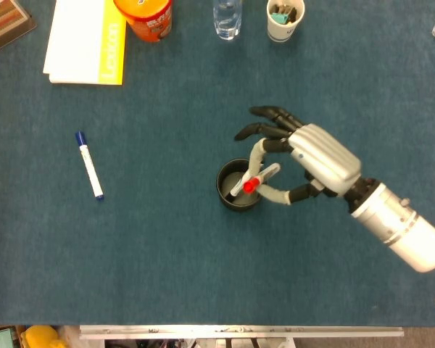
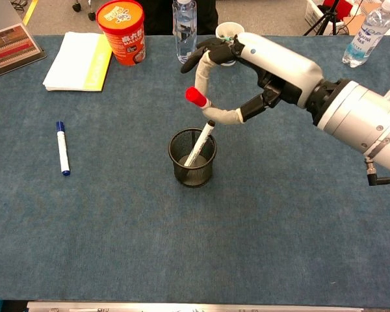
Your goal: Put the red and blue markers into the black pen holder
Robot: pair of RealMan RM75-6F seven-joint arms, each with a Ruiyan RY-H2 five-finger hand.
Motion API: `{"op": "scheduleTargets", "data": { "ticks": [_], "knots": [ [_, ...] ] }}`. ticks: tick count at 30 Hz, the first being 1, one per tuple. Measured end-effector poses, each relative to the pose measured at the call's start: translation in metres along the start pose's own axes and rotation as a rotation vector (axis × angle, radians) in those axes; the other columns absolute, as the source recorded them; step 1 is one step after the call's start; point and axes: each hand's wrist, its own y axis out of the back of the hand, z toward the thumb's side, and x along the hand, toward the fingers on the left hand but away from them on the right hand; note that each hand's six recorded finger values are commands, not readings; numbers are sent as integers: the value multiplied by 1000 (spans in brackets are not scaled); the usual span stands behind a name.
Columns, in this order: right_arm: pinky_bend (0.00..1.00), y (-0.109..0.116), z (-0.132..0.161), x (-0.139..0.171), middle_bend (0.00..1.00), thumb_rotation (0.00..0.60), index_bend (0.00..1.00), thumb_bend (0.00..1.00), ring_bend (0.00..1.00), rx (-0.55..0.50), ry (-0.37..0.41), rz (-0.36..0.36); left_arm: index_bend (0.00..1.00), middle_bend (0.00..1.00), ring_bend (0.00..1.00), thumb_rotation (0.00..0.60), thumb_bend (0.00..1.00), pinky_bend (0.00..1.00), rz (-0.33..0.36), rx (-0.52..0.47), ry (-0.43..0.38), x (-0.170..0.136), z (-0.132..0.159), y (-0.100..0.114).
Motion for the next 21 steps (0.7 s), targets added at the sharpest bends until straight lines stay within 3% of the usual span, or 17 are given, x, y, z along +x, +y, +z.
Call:
{"op": "scheduleTargets", "data": {
  "ticks": [5,16,18,21],
  "knots": [
    [0,-21,-6,-7,278,600,603,313,30,-9,3,34,217,39,0,600,229,79,-4,-3,6,-1,-3,-1],
    [0,-54,-25,-22,277,600,564,318,29,-16,15,37,217,38,0,600,229,79,-8,-10,14,-2,-9,-3],
    [0,-58,-27,-24,259,600,496,319,28,-22,20,40,217,38,0,600,229,79,-10,-11,12,-2,-8,-3],
    [0,-64,-28,-24,206,600,283,320,6,-3,31,61,217,38,0,600,229,79,-13,-10,8,-2,-8,-3]
  ]
}}
